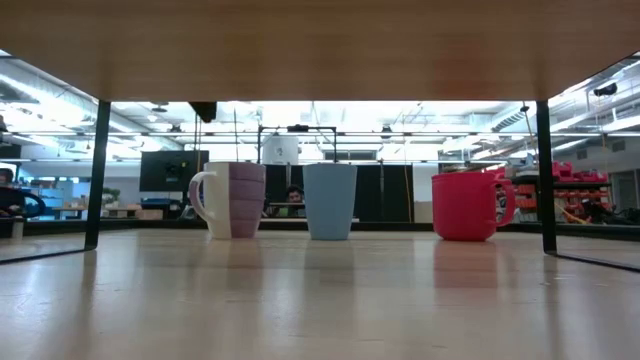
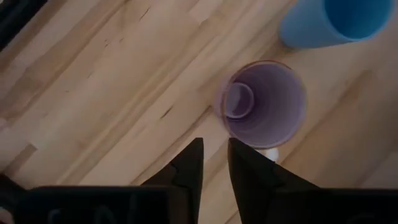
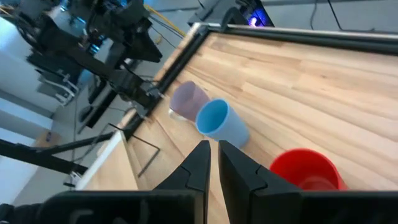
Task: Stack small to large cups/mugs on shelf
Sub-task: Put the purple mug on the shelf
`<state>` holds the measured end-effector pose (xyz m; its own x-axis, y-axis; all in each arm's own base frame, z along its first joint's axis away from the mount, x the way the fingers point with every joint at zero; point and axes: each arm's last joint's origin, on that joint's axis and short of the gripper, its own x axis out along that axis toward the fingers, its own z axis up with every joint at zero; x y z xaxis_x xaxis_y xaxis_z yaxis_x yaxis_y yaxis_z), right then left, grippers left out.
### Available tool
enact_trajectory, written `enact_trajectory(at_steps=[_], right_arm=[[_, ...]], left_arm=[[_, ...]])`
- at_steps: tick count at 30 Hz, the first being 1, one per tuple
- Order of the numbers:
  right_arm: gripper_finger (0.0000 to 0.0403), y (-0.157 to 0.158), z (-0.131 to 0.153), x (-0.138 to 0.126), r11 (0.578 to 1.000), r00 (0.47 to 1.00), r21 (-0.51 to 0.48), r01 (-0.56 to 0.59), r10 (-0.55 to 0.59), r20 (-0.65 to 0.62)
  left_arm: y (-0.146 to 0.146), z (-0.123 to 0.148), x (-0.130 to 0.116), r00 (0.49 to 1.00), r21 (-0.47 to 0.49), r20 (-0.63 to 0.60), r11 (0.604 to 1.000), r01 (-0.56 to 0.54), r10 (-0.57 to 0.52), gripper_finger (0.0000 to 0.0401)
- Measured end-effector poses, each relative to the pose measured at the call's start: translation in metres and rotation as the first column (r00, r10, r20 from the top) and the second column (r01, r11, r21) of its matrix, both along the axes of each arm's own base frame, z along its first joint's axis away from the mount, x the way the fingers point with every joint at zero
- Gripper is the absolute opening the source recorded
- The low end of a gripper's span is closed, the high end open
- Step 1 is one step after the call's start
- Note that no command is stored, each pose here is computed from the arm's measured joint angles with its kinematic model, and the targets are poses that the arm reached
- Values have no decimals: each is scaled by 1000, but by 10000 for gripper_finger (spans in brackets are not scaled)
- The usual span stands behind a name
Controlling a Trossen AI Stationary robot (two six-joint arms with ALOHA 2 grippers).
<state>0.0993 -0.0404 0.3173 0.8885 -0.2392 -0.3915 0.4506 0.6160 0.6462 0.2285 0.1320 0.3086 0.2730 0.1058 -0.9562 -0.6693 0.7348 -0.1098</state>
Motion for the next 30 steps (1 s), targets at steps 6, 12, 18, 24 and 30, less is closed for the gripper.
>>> enact_trajectory(at_steps=[6, 12, 18, 24, 30], right_arm=[[49, -2, -4, 4, 1000, 999, 4, -7, 8, -48], [75, -4, -6, 8, 1000, 997, -2, -15, 15, -73], [84, -4, -7, 9, 999, 996, -21, -27, 25, -85], [84, -3, -10, 7, 999, 991, -20, -37, 34, -126], [83, -3, -11, 7, 999, 991, -19, -37, 35, -129]], left_arm=[[1, -18, 21, 1000, -22, -28, 1000, 11, -12, 118], [-2, -35, 40, 999, -39, -44, 999, 30, -32, 145], [3, -52, 49, 994, -58, -101, 998, 25, -31, 158], [7, -64, 55, 991, -59, -133, 998, 18, -26, 152], [10, -72, 60, 990, -58, -142, 998, 17, -25, 151]])
